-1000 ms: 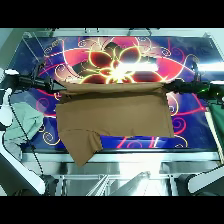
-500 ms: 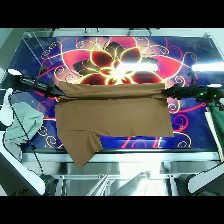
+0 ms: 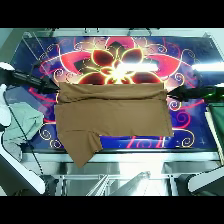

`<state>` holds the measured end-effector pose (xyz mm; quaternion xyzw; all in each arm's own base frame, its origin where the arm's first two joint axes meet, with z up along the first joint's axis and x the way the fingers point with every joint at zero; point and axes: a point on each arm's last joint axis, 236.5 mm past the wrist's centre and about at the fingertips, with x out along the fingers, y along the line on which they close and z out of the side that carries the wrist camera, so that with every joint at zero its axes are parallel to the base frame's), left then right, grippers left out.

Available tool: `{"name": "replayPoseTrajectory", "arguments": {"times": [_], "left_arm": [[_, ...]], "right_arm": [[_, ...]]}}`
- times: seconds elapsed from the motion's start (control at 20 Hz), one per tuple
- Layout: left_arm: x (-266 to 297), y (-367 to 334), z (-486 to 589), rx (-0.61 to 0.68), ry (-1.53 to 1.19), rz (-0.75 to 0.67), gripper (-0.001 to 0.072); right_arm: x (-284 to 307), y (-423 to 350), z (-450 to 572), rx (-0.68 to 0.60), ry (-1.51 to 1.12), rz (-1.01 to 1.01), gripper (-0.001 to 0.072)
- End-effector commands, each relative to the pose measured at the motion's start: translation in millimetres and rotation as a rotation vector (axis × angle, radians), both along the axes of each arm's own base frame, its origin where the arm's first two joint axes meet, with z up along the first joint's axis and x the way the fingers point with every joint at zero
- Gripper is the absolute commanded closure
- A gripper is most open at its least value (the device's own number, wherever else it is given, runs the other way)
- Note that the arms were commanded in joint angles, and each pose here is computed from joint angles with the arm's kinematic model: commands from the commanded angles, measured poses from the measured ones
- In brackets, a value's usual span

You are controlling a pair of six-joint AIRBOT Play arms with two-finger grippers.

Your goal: Fold the shirts.

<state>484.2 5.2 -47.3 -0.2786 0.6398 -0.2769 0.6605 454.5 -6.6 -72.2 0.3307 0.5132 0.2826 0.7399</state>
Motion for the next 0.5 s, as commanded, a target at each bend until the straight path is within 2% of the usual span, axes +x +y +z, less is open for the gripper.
{"name": "replayPoseTrajectory", "arguments": {"times": [0.0,0.15,0.3,0.45], "left_arm": [[-25.9,35.6,28.7,0.059,0.116,0.067,0.0422],[-69.3,46.8,36.0,0.08,0.212,0.128,0.0422],[-119.8,48.1,31.2,0.148,0.273,0.158,0.0422],[-171.7,46.4,16.8,0.215,0.337,0.188,0.0421]], "right_arm": [[-62.3,-33.3,2.1,-0.077,0.192,0.053,0.033],[-114.0,-32.1,-7.7,-0.084,0.295,0.026,0.0331],[-167.0,-20.6,-41.7,-0.156,0.404,-0.035,0.0331],[-192.0,1.7,-67.6,-0.126,0.454,-0.081,0.033]]}}
